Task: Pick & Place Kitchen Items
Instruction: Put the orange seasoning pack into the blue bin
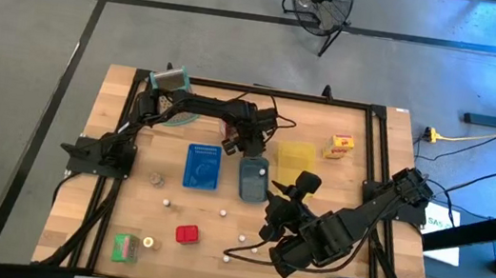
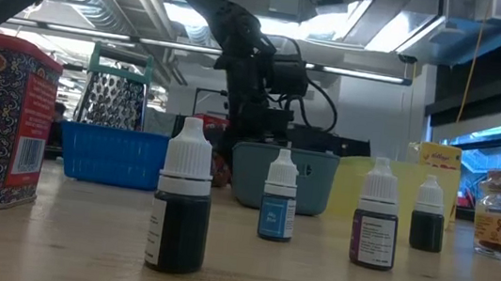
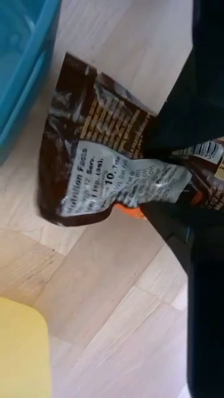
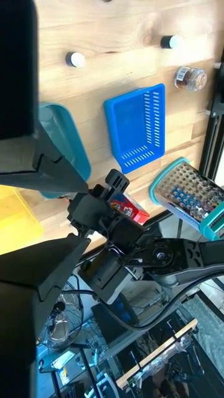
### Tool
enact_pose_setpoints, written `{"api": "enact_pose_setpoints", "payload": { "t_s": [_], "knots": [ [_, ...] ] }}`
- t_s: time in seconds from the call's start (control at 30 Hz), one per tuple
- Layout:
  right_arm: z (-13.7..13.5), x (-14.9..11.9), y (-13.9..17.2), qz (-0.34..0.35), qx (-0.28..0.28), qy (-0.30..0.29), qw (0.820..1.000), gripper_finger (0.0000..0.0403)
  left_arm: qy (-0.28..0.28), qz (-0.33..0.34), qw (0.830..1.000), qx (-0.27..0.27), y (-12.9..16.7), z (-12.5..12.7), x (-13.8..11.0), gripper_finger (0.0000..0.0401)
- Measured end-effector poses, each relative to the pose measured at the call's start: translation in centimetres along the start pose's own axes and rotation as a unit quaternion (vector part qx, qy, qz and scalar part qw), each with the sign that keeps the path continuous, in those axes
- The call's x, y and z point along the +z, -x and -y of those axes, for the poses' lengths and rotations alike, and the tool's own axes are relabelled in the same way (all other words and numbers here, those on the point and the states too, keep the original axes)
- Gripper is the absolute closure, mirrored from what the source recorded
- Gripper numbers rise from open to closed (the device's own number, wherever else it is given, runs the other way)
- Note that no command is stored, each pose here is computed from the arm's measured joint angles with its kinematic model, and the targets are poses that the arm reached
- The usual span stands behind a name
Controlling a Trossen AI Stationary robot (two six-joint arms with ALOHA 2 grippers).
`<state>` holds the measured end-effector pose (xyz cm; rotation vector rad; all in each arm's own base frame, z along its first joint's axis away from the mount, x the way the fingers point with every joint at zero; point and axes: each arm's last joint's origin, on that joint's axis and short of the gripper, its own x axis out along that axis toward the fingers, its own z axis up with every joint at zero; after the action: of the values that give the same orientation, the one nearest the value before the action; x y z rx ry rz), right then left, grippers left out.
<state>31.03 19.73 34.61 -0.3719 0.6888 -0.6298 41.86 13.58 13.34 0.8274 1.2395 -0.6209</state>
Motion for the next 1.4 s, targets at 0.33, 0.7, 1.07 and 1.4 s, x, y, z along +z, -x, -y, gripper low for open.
{"api": "enact_pose_setpoints", "payload": {
  "t_s": [0.33,0.7,1.07,1.4],
  "knots": [
    [0.0,0.0,0.0,0.001,0.001,-0.002,1.000,0.0272,-0.036,-0.014,0.999,0.013,0.0,-0.2,0.0,0.0376],
    [0.0,0.0,0.0,0.000,0.002,-0.003,1.000,0.0272,-0.039,-0.034,0.998,0.031,0.0,-0.4,0.1,0.0376],
    [0.0,0.0,0.0,0.001,0.002,0.006,1.000,0.0272,-0.028,-0.058,0.996,0.065,1.0,-0.7,0.2,0.0378],
    [0.0,0.1,0.0,0.002,0.001,0.015,1.000,0.0272,-0.011,-0.079,0.993,0.090,2.2,-1.0,0.1,0.0379]
  ]
}}
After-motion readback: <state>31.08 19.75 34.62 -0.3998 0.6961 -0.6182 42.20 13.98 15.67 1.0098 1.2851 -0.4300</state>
